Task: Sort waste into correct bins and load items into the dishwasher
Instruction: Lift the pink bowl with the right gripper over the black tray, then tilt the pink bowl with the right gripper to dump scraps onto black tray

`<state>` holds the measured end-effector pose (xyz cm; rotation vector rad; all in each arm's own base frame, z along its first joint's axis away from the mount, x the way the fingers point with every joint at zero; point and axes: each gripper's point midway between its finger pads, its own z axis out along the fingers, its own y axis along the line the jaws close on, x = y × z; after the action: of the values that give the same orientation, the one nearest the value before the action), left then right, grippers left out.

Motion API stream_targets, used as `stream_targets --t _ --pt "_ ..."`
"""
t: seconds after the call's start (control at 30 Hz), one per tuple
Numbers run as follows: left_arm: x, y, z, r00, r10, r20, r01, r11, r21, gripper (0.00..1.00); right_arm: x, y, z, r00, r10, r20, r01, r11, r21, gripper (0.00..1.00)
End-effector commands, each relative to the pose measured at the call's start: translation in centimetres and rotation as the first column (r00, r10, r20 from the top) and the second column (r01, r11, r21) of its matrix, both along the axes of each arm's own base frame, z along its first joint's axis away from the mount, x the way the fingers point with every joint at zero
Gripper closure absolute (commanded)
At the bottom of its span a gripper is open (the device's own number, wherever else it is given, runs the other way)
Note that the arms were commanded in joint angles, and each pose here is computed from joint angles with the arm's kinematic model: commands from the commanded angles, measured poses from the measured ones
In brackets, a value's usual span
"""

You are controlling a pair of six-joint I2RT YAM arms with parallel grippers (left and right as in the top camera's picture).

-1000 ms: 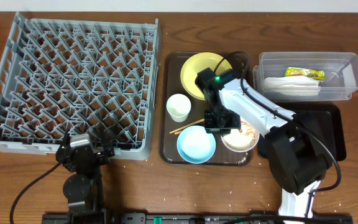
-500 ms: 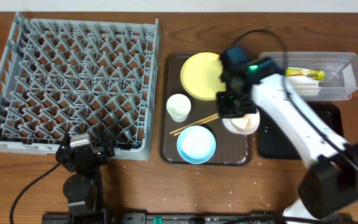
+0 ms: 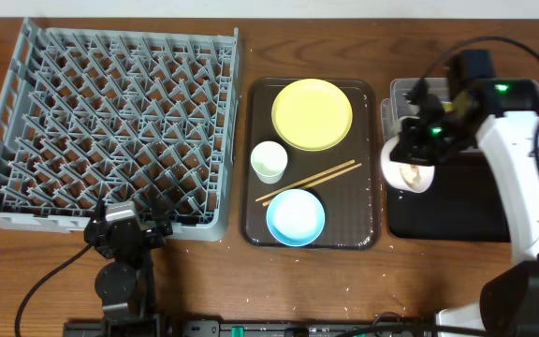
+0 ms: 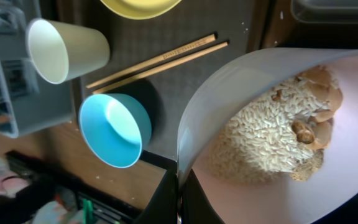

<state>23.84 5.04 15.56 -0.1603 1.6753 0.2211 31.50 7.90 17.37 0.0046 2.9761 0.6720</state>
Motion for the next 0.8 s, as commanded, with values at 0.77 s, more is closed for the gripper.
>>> stream_targets --t 0.77 --pt "0.0 0.2 -1.8 0.999 0.006 -0.045 -0.006 1.0 0.004 0.11 -1.5 -7.2 -3.0 0.927 -0.365 0.086 0.213 0.701 0.68 0.99"
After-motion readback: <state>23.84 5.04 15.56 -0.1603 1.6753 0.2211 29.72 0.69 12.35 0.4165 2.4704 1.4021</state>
